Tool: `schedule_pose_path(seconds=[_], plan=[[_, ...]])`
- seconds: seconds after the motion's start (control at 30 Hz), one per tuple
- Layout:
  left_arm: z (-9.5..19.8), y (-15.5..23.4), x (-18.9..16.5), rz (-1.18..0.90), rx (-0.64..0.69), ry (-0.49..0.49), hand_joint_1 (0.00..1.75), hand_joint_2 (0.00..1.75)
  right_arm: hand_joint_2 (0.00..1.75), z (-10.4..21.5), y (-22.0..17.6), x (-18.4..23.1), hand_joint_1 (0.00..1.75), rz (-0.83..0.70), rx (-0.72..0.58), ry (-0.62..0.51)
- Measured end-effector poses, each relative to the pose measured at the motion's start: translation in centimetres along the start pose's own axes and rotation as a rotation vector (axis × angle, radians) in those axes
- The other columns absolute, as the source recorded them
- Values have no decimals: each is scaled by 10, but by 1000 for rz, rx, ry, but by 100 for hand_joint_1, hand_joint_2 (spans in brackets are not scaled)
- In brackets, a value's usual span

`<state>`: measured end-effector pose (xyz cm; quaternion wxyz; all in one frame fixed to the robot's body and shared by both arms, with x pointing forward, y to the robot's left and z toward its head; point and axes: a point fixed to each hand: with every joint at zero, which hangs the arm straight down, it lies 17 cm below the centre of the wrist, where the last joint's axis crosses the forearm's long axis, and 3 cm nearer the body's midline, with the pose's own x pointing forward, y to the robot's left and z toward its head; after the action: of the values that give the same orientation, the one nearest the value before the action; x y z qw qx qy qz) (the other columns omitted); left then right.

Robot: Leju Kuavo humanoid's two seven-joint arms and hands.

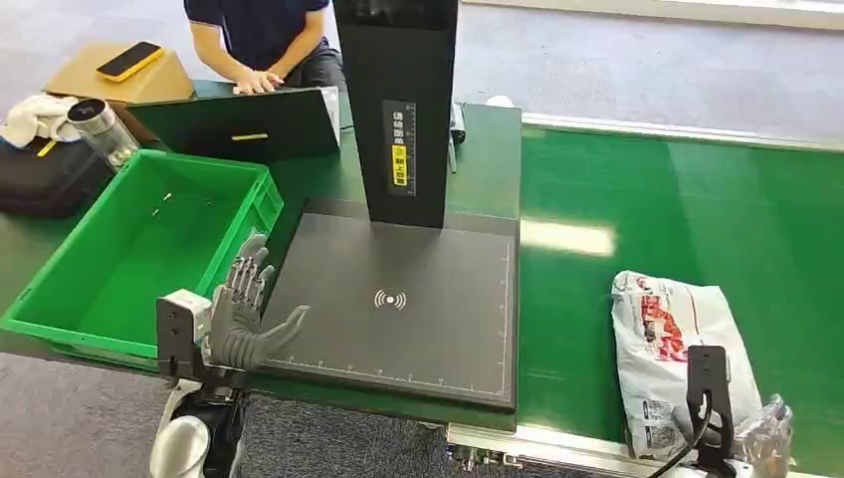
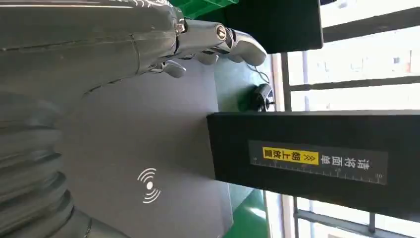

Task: Moved the parcel from conveyor to table for the left to box.

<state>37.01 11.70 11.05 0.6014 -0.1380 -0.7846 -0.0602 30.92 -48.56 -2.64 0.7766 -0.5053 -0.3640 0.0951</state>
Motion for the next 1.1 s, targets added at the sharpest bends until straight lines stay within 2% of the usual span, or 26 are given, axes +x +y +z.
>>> schedule_pose_path(seconds=[0.03,0.07,0.1,0.13,0.3,0.6,0.8,0.93,1.1], plan=[[0,0,0,-1,1,0,0,175,175,-1,5,-2,16,8,18,12],[0,1,0,-1,3,0,0,175,175,-3,10,-5,115,17,37,25],[0,1,0,-1,3,0,0,175,175,-4,16,-6,166,21,54,32],[0,1,0,-2,5,0,0,175,175,-5,19,-7,175,26,66,38],[1,2,-3,-2,9,7,0,175,175,-7,42,-11,175,47,147,63],[1,3,-6,-1,16,14,0,175,175,-10,58,-3,175,39,190,58],[1,5,-5,3,26,13,0,175,175,-9,64,9,175,-28,209,15],[1,6,-5,8,33,12,0,175,175,-12,41,30,175,-181,111,-86],[1,6,-5,9,33,10,0,175,175,-8,-34,64,175,-435,-133,-263]])
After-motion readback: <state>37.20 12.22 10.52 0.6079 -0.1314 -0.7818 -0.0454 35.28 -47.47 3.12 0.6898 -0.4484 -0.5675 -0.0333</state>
